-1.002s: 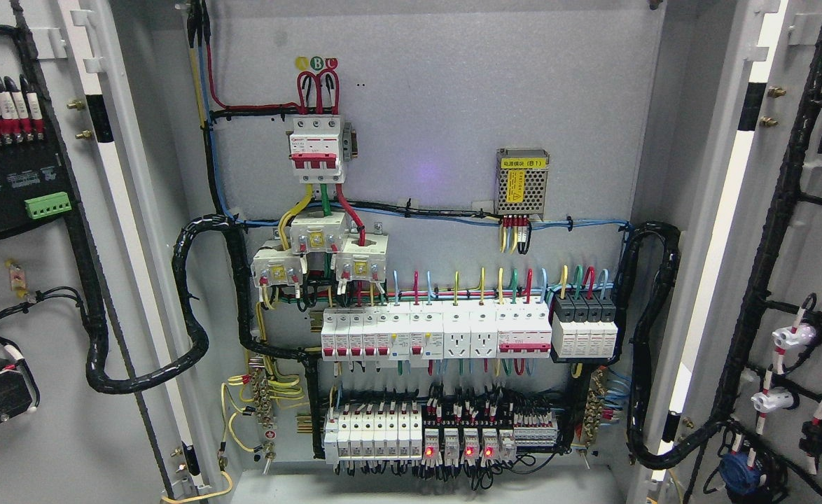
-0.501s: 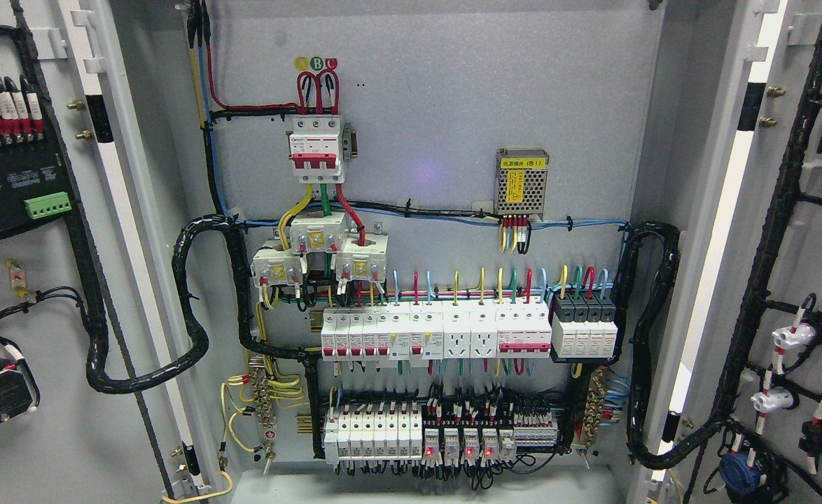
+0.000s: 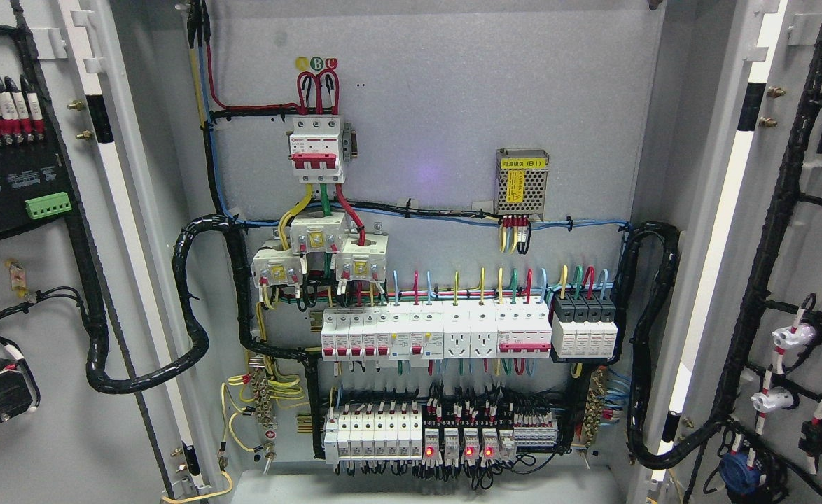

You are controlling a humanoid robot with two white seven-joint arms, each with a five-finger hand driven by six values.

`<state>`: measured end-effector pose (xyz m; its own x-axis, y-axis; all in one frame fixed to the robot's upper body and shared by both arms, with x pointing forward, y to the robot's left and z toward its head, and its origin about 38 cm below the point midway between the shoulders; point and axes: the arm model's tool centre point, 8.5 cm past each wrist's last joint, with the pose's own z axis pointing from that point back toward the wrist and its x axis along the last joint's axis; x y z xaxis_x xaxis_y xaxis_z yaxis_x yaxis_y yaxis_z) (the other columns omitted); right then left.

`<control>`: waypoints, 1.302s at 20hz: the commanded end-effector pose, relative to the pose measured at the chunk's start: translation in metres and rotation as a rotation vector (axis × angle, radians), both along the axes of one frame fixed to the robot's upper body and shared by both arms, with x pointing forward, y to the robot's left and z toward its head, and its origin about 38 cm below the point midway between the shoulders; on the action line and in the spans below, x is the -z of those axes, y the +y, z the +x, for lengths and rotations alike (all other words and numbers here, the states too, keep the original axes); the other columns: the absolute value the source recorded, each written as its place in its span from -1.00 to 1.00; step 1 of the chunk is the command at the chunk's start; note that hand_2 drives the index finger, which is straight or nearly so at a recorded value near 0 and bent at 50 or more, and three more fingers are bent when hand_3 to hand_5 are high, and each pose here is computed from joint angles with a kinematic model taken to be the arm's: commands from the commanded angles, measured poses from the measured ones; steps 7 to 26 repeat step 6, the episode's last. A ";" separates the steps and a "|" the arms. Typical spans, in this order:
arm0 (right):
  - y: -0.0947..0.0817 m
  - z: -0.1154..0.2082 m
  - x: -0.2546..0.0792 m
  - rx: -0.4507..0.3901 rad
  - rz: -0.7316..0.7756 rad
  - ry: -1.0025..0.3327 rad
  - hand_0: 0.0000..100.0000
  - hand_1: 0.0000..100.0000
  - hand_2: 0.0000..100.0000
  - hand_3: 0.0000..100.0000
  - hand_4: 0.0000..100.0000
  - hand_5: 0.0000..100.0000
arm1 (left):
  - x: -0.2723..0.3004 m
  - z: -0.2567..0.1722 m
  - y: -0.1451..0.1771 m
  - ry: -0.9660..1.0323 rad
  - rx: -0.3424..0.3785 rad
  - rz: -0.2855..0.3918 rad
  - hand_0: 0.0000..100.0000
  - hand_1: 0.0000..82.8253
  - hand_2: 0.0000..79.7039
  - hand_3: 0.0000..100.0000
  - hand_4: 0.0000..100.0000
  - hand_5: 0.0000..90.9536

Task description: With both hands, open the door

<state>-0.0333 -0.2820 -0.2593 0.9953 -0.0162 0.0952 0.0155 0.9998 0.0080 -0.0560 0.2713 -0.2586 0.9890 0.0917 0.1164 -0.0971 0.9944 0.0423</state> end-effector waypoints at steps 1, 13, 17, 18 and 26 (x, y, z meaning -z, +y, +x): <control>0.006 -0.030 0.000 0.011 -0.024 0.097 -0.62 -1.00 -1.00 -1.00 -1.00 -1.00 | 0.001 -0.007 -0.018 0.030 0.021 -0.021 -1.00 -1.00 -1.00 -1.00 -1.00 -1.00; 0.010 -0.030 0.000 0.014 -0.020 0.097 -0.62 -1.00 -1.00 -1.00 -1.00 -1.00 | 0.001 -0.004 -0.016 0.024 0.018 -0.008 -1.00 -1.00 -1.00 -1.00 -1.00 -1.00; 0.010 -0.030 0.000 0.014 -0.020 0.097 -0.62 -1.00 -1.00 -1.00 -1.00 -1.00 | 0.001 -0.004 -0.016 0.024 0.018 -0.008 -1.00 -1.00 -1.00 -1.00 -1.00 -1.00; 0.010 -0.030 0.000 0.014 -0.020 0.097 -0.62 -1.00 -1.00 -1.00 -1.00 -1.00 | 0.001 -0.004 -0.016 0.024 0.018 -0.008 -1.00 -1.00 -1.00 -1.00 -1.00 -1.00; 0.010 -0.030 0.000 0.014 -0.020 0.097 -0.62 -1.00 -1.00 -1.00 -1.00 -1.00 | 0.001 -0.004 -0.016 0.024 0.018 -0.008 -1.00 -1.00 -1.00 -1.00 -1.00 -1.00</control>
